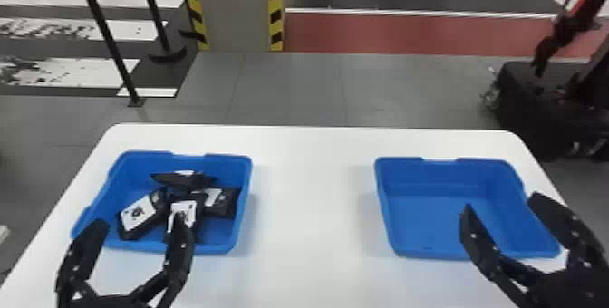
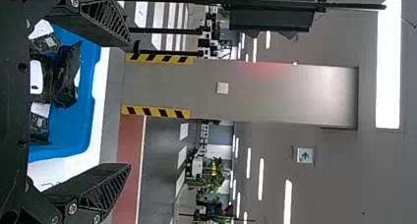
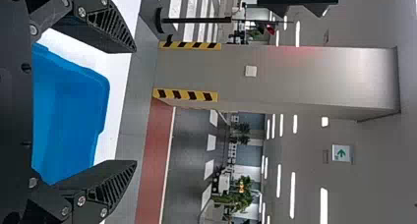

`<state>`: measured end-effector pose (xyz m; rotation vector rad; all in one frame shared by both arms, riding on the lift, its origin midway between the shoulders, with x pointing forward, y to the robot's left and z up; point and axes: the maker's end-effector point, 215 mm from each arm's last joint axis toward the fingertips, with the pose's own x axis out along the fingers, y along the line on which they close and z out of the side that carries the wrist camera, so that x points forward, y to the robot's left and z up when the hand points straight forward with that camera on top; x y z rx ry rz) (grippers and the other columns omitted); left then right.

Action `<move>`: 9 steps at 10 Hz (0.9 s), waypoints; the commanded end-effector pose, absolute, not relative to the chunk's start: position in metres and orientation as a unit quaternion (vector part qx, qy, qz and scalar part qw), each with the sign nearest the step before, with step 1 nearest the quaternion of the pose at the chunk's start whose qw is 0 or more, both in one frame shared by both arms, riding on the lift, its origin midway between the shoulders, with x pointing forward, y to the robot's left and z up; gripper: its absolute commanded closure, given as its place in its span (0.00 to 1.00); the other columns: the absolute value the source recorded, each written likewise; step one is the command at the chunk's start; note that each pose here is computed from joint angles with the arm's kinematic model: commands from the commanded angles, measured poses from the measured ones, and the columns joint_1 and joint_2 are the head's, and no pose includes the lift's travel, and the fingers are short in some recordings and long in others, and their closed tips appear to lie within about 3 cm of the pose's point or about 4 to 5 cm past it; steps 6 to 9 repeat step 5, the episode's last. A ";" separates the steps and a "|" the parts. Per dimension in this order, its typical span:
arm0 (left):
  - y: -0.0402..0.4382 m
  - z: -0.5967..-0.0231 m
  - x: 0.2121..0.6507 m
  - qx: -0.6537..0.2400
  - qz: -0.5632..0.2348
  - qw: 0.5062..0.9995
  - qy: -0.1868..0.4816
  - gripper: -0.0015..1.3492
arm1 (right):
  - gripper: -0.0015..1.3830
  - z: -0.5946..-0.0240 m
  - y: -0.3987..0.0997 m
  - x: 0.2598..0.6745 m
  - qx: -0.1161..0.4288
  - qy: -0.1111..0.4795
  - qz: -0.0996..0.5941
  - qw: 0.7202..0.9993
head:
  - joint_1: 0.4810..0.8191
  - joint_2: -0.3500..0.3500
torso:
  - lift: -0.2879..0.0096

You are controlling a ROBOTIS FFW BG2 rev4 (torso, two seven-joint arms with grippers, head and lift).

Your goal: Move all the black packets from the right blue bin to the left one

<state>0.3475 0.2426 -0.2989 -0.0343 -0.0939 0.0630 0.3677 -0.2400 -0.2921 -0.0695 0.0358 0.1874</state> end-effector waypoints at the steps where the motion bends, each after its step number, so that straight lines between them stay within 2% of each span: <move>1: 0.243 -0.300 0.347 -0.018 0.033 0.998 -0.046 0.12 | 0.17 -0.292 -0.240 0.367 -0.034 0.018 0.094 0.995 | 0.63 0.51 | 0.60; 9: 0.243 -0.299 0.348 -0.019 0.034 0.998 -0.047 0.12 | 0.17 -0.290 -0.240 0.367 -0.035 0.014 0.094 0.995 | 0.63 0.51 | 0.60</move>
